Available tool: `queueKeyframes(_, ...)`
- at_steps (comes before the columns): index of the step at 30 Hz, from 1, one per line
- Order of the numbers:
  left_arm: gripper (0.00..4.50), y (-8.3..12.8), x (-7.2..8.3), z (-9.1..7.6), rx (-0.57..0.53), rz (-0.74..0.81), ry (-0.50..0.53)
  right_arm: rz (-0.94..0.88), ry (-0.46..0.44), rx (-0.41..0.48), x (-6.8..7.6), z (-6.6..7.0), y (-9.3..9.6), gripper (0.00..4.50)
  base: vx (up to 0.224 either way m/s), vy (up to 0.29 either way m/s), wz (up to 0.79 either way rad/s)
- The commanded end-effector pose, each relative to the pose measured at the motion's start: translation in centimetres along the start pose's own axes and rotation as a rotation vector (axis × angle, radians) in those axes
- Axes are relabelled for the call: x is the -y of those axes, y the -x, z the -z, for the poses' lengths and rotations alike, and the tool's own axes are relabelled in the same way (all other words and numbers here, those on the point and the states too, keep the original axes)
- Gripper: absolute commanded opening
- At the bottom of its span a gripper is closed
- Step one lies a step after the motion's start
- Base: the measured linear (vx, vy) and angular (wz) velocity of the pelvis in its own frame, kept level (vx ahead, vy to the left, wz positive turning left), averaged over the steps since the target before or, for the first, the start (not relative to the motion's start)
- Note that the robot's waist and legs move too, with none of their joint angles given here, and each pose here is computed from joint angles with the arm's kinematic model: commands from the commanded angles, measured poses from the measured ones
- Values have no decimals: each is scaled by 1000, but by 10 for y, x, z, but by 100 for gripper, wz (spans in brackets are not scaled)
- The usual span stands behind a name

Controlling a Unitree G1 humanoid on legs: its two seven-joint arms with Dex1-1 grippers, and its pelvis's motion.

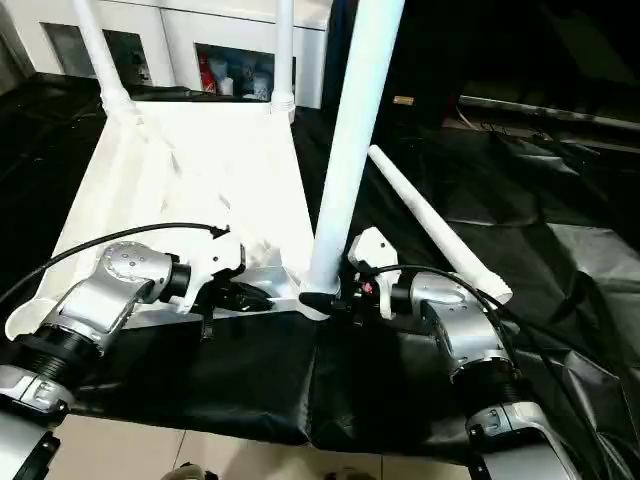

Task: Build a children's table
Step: Rotate leg to tighten

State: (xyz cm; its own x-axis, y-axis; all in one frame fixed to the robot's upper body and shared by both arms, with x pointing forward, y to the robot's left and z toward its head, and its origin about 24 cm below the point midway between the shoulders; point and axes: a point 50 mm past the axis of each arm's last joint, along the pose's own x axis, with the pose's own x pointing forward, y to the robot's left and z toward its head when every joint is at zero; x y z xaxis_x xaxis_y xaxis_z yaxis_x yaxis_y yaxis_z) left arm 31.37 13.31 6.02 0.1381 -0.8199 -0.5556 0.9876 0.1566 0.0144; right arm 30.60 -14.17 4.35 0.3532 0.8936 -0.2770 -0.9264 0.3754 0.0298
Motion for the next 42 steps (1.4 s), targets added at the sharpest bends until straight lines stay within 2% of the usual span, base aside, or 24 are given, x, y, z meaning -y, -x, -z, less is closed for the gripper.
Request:
queueKeyframes(1, 0, -5, 5, -1, 2, 42, -4, -19, 4, -2, -2, -1, 2, 299, 0, 0, 0)
queueKeyframes(3, 0, -5, 4, -1, 3, 30, -4, -17, -7, -2, -3, 0, 2, 281, 0, 0, 0)
queueKeyframes(7, 0, -7, 0, -1, 4, -28, 3, 41, -26, -17, -1, 7, 1, 278, 0, 0, 0)
queueKeyframes(10, 0, -14, -14, -2, -10, -195, 39, 243, -98, -41, 9, 18, -6, 275, 0, 0, 0)
queueKeyframes(11, 0, -14, -14, -2, -11, -198, 40, 247, -100, -42, 9, 19, -6, 275, 0, 0, 0)
queueKeyframes(15, 0, -30, -30, -10, -7, -420, 145, 477, -220, -73, 14, 30, -25, 274, 0, 0, 0)
queueKeyframes(17, 0, -38, -32, -15, 5, -468, 180, 569, -271, -71, 15, 30, -34, 274, 0, 0, 0)
queueKeyframes(18, 0, -48, -32, -21, 20, -501, 207, 659, -321, -75, 16, 30, -44, 274, 0, 0, 0)
queueKeyframes(21, 0, -57, -31, -28, 36, -508, 215, 705, -354, -71, 14, 28, -55, 274, 0, 0, 0)
queueKeyframes(22, 0, -61, -30, -30, 41, -500, 210, 690, -349, -59, 12, 26, -59, 274, 0, 0, 0)
queueKeyframes(23, 0, -63, -29, -32, 45, -494, 206, 670, -362, -38, 10, 25, -62, 344, 0, 0, 0)
queueKeyframes(26, 0, -66, -28, -33, 46, -486, 203, 664, -378, -19, 10, 22, -65, 344, 0, 0, 0)
queueKeyframes(28, 0, -65, -28, -32, 44, -486, 204, 657, -358, -21, 11, 21, -64, 384, 0, 0, 0)
queueKeyframes(31, 0, -64, -29, -29, 37, -493, 210, 667, -312, -15, 14, 17, -64, 384, 0, 0, 0)
queueKeyframes(35, 0, -59, -34, -28, 45, -542, 223, 697, -263, 27, 22, 9, -54, 384, 0, 0, 0)
queueKeyframes(38, 0, -54, -44, -29, 46, -655, 278, 739, -246, 58, 28, 6, -41, 384, 0, 0, 0)
queueKeyframes(40, 0, -50, -50, -33, 72, -740, 301, 770, -237, 69, 32, 6, -33, 384, 0, 0, 0)
queueKeyframes(41, 0, -47, -56, -39, 120, -814, 316, 803, -239, 77, 35, 6, -26, 384, 0, 0, 0)
queueKeyframes(42, 0, -47, -56, -39, 120, -814, 316, 803, -239, 77, 35, 6, -26, 384, 0, 0, 0)
